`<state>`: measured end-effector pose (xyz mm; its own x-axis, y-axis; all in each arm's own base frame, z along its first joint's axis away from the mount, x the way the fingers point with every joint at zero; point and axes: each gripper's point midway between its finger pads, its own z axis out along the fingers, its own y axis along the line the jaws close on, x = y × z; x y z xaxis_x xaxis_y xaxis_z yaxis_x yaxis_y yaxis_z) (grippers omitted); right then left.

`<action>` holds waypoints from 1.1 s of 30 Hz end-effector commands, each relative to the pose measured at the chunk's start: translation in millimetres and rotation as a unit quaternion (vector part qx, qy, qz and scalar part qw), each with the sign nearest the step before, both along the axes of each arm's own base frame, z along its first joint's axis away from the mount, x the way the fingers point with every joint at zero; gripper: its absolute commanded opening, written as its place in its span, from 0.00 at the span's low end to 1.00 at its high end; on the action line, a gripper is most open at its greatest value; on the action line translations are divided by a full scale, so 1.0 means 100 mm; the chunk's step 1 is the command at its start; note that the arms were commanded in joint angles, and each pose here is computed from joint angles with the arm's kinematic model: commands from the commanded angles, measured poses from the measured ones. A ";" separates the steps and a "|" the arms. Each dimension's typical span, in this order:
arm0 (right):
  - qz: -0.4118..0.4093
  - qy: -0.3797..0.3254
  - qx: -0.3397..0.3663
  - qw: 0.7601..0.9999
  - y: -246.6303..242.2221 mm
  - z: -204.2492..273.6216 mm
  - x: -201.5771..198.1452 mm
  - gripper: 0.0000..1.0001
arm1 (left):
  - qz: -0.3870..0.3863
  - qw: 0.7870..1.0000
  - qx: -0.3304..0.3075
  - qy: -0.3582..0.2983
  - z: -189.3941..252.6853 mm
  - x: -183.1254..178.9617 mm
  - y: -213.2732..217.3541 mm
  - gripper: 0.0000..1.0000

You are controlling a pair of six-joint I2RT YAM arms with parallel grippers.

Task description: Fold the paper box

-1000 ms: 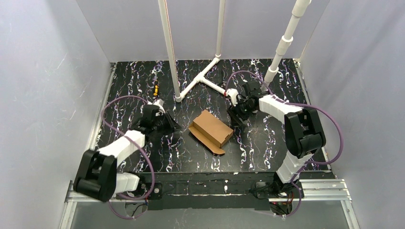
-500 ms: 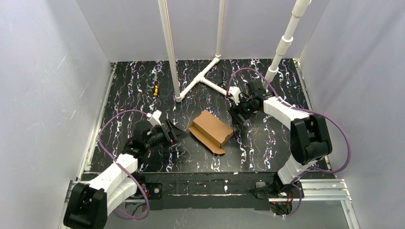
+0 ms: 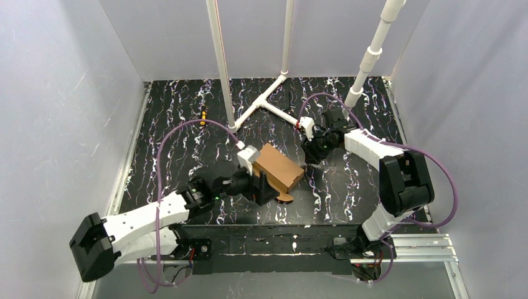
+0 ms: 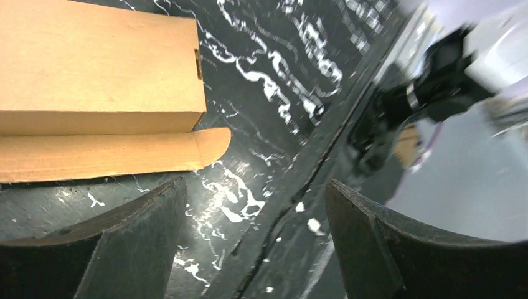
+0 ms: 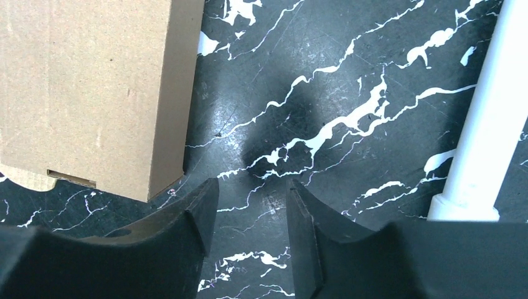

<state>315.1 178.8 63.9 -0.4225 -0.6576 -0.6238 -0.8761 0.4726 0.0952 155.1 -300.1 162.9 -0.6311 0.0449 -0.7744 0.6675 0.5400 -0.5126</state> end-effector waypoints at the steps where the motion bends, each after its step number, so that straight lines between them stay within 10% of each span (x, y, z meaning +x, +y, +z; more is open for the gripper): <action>1: 0.013 0.007 0.017 1.000 0.06 0.02 0.01 0.51 | -0.017 0.970 0.175 -0.168 -0.35 0.16 0.07 0.78; 7: 0.015 0.015 0.021 1.000 0.10 -0.01 -0.02 0.47 | -0.097 0.924 0.209 -0.306 -0.52 0.11 -0.20 0.81; 16: 0.021 0.032 0.006 0.999 0.18 -0.11 -0.08 0.45 | -0.098 0.929 0.173 -0.312 -0.62 0.06 -0.37 0.61; 33: 0.048 0.050 0.024 0.997 0.36 -0.07 -0.23 0.43 | -0.016 0.934 0.173 -0.313 -0.75 0.10 -0.13 0.61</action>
<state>291.3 201.9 44.9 -0.4400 -0.6802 -0.5864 -0.8906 0.4141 0.1879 155.3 -322.4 64.1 -0.0417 0.4866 -0.8726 0.8566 0.4670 0.2195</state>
